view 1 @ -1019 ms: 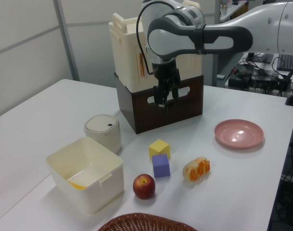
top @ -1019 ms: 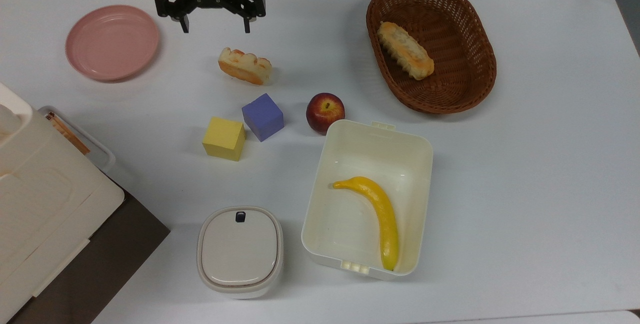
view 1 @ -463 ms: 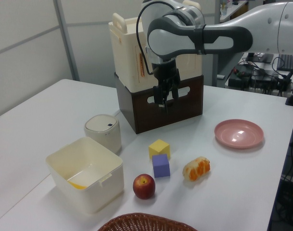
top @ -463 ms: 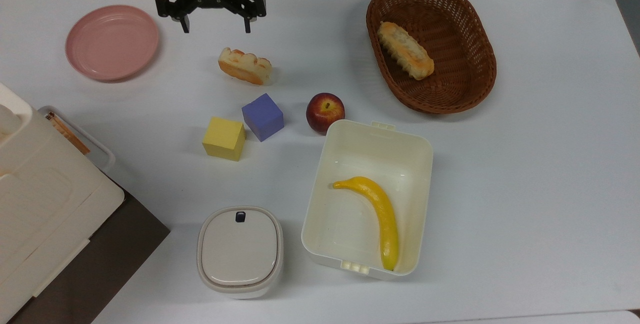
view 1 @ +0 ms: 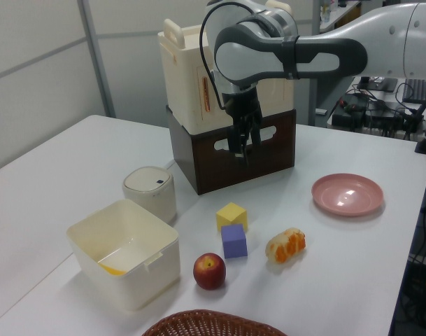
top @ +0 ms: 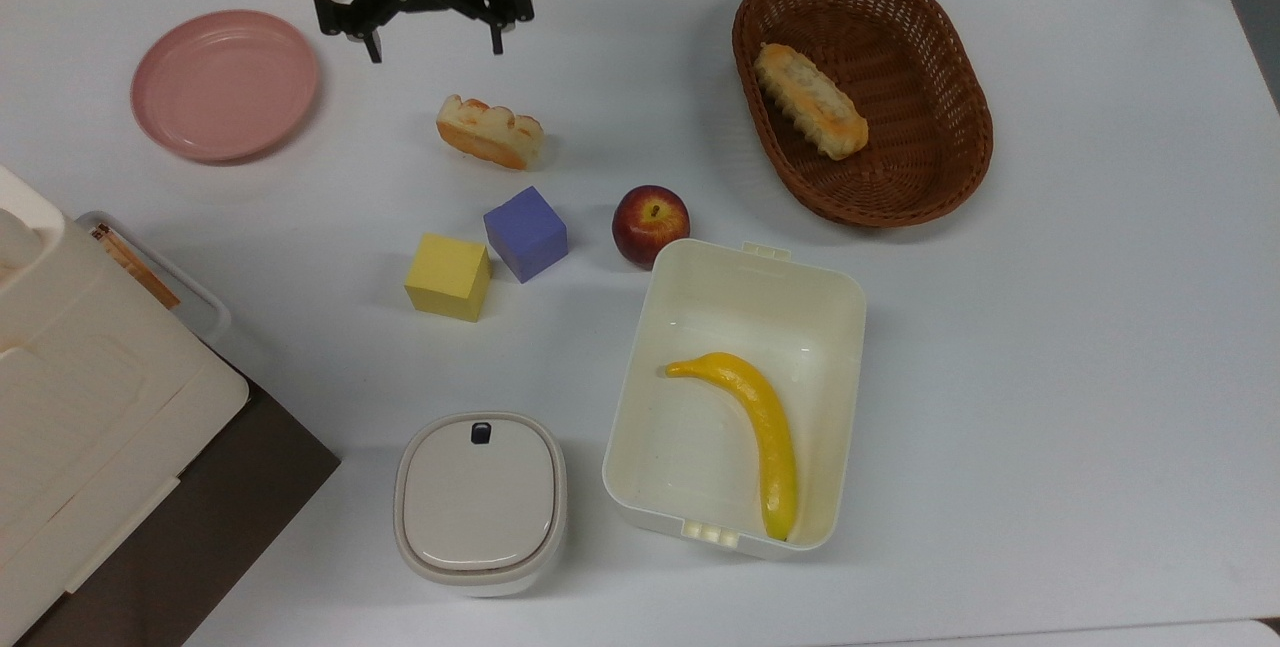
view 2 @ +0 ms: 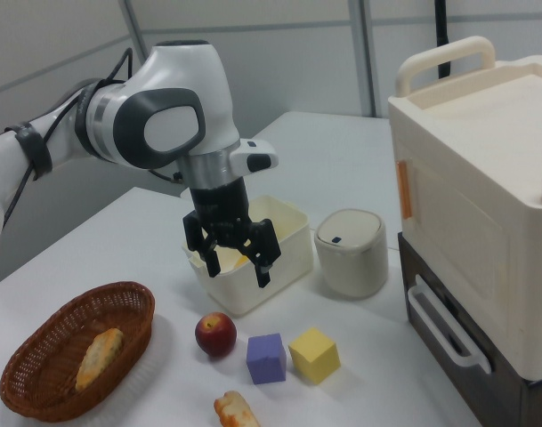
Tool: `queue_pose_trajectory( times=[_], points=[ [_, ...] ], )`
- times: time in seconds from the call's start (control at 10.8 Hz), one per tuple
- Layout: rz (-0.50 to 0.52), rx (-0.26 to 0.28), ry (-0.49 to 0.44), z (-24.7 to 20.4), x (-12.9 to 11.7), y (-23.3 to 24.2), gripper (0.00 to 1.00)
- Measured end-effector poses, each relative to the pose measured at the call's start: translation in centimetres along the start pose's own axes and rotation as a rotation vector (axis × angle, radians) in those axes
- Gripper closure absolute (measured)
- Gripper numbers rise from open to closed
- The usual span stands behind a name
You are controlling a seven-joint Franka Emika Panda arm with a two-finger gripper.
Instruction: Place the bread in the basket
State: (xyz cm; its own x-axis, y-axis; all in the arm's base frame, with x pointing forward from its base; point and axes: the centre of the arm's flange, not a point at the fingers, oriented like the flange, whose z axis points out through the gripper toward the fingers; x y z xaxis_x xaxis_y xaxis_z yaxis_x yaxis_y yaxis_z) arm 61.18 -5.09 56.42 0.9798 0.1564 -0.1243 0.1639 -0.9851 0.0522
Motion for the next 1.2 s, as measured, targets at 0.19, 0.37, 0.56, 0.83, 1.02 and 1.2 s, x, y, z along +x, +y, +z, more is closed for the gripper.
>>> queue_pose_trajectory(
  times=[0.19,0.37,0.56,0.83,1.02,1.2],
  points=[
    [-0.034,0.006,-0.024,0.18,-0.29,-0.03,0.00],
    [-0.077,0.009,-0.032,0.15,-0.47,-0.06,0.00],
    [-0.114,0.019,-0.062,0.35,-0.86,-0.15,0.00],
    [-0.113,0.019,-0.064,0.36,-0.88,-0.18,0.00],
    [-0.055,0.017,-0.065,0.36,-0.88,-0.18,0.00],
    [0.052,0.013,-0.062,0.33,-0.82,-0.26,0.00]
  ],
)
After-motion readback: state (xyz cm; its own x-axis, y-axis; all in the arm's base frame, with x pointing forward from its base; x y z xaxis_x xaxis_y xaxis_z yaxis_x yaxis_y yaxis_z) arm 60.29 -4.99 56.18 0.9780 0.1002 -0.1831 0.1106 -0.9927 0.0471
